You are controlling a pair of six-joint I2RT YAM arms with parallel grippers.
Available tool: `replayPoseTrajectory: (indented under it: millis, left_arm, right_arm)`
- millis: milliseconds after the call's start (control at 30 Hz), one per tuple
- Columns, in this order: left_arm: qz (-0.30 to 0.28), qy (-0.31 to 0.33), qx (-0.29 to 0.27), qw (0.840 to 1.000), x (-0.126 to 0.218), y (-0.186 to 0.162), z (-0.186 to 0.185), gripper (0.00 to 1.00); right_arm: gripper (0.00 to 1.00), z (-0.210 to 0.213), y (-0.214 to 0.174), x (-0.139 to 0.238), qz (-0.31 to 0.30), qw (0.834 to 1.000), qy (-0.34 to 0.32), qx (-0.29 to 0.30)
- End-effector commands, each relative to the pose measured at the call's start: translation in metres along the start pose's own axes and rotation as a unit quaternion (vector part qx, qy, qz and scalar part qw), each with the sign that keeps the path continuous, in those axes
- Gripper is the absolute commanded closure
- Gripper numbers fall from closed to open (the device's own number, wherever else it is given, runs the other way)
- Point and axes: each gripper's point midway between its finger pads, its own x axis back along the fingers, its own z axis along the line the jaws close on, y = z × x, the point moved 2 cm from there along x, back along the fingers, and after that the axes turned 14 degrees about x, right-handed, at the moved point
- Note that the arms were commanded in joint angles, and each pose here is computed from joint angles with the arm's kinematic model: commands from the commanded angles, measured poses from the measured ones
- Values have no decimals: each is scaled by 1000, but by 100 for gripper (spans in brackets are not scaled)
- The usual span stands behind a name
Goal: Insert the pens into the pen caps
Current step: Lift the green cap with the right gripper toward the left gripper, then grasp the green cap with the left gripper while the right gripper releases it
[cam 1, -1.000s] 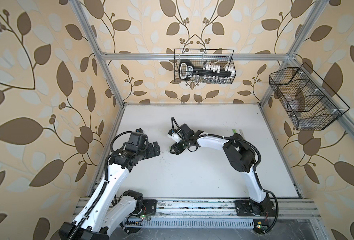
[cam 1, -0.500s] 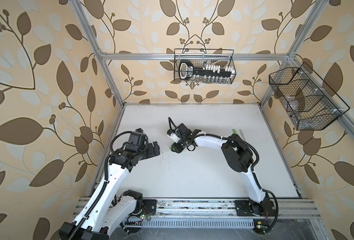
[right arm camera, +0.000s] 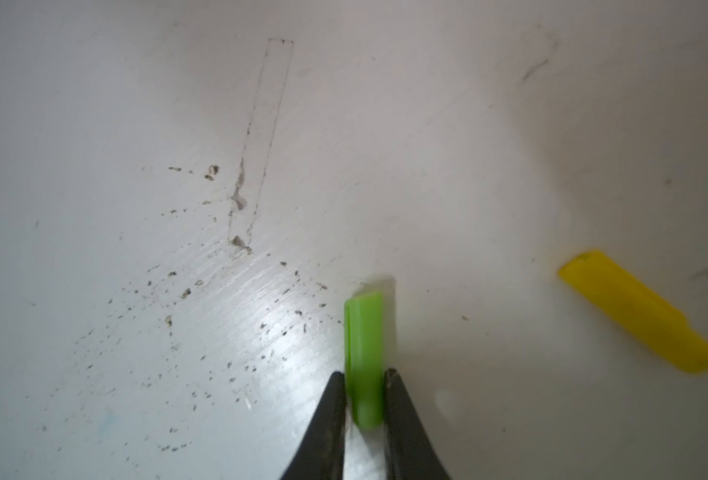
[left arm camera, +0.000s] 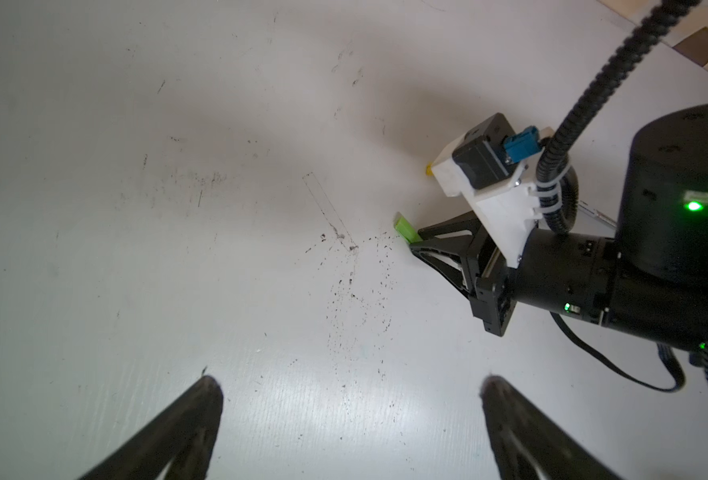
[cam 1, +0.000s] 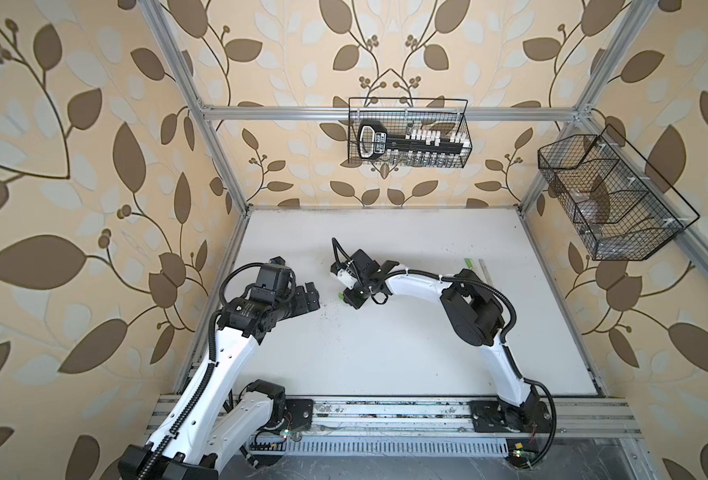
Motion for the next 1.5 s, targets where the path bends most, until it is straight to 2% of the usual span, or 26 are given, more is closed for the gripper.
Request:
replayPoseTrajectory:
  millis: [0, 100, 267, 467, 600, 767, 1000, 1200, 1300, 1467]
  left_arm:
    - [8, -30, 40, 999, -7, -3, -6, 1]
    - [22, -53, 65, 996, -19, -9, -9, 1]
    - [21, -81, 89, 993, -30, -12, -13, 1]
    - [13, -155, 85, 984, -31, -10, -32, 1]
    - [11, -224, 69, 972, -24, -9, -51, 1]
    - [25, -325, 44, 944, -10, -10, -82, 4]
    - [68, -413, 28, 908, 1, -17, -108, 20]
    - [78, -435, 24, 897, 7, -20, -113, 40]
    - [83, -453, 17, 887, 12, -21, -119, 46]
    - [99, -456, 10, 884, 10, -27, -123, 59]
  right_arm:
    - [84, 9, -19, -5, 33, 999, 10, 5]
    - [89, 12, -14, 2, 15, 1000, 14, 1]
    - [91, 16, -11, 17, -15, 1000, 17, -17]
    - [92, 24, -1, 59, -110, 991, 39, -70]
    - [92, 38, 1, 94, -179, 976, 81, -96]
    - [92, 54, 6, 137, -244, 955, 126, -107]
    - [92, 66, 20, 183, -306, 932, 159, -112]
    - [92, 71, 25, 203, -334, 920, 174, -110]
    - [92, 72, 27, 206, -339, 918, 177, -110]
    - [92, 73, 31, 210, -348, 913, 179, -112]
